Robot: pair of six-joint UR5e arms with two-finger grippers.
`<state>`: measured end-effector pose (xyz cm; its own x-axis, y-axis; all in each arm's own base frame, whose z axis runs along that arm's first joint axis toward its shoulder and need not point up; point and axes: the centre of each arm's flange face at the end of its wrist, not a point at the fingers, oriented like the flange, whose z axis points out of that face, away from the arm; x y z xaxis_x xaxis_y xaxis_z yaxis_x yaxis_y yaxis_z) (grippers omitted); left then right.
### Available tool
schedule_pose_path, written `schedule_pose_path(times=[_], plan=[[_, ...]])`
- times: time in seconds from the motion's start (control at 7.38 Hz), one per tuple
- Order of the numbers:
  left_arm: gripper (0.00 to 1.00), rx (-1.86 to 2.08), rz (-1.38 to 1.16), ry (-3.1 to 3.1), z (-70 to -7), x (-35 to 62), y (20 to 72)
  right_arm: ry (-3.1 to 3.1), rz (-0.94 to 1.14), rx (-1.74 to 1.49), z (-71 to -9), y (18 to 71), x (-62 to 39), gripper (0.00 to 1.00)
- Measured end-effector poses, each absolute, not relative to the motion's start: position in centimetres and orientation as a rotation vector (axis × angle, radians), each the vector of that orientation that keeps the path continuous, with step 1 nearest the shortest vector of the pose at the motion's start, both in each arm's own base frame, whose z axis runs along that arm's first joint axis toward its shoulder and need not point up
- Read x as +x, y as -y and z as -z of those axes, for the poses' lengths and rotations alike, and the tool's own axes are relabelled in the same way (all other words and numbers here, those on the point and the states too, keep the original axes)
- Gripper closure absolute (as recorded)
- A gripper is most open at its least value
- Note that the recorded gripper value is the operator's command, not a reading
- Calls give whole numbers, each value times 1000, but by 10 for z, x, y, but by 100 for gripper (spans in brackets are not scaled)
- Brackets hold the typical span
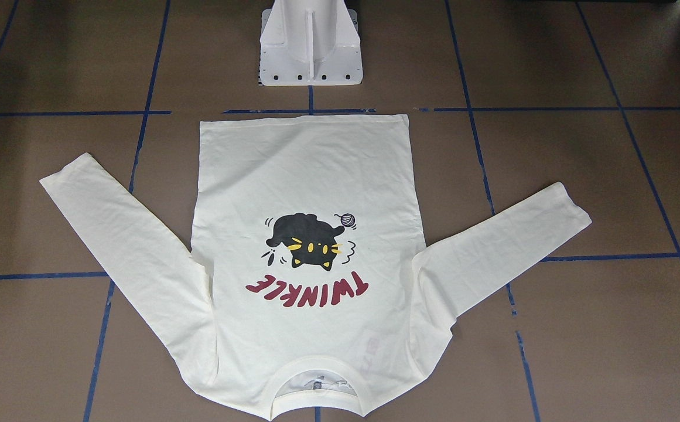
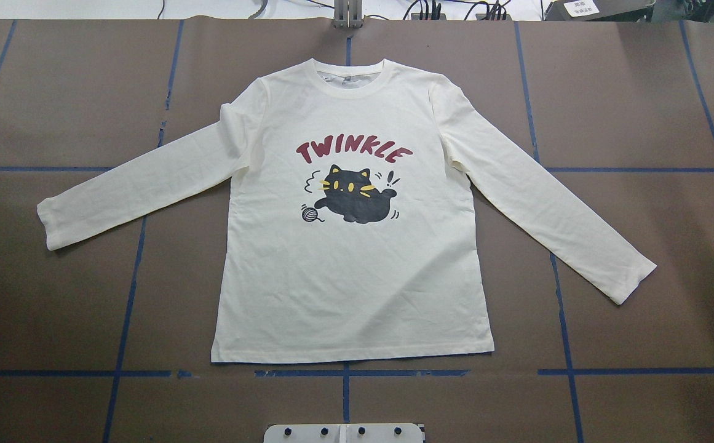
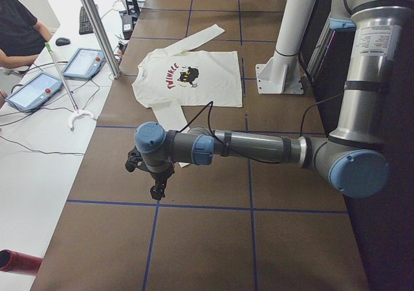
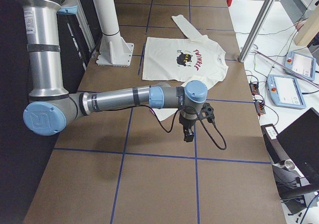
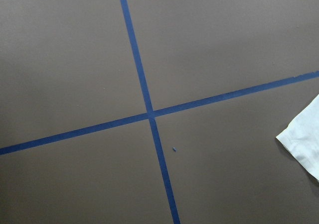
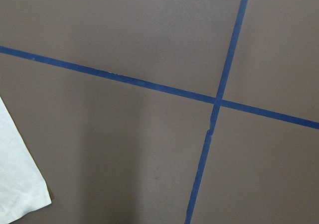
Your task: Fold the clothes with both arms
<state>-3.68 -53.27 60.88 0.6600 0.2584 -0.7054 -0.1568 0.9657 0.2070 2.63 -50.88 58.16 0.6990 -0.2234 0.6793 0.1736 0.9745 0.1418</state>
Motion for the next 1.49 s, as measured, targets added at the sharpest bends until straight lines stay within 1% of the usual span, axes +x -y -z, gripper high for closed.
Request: schedule_pose_path(times=[0.68,1.08,1.22,1.36,1.49], plan=[[0,160,-266,-850,-600,-29,516,782,215,51,-589,501,18,0],[0,204,-291,-958,-576,-20,515,897,263,6,-571,495,-73,0],[0,217,-309,-983,-567,-14,515,902,218,-24,-568,487,-111,1],[0,232,-330,-997,-562,-7,515,892,166,-27,-567,472,-150,7],[0,245,-345,-1002,-558,-4,516,887,119,4,-572,449,-180,8]])
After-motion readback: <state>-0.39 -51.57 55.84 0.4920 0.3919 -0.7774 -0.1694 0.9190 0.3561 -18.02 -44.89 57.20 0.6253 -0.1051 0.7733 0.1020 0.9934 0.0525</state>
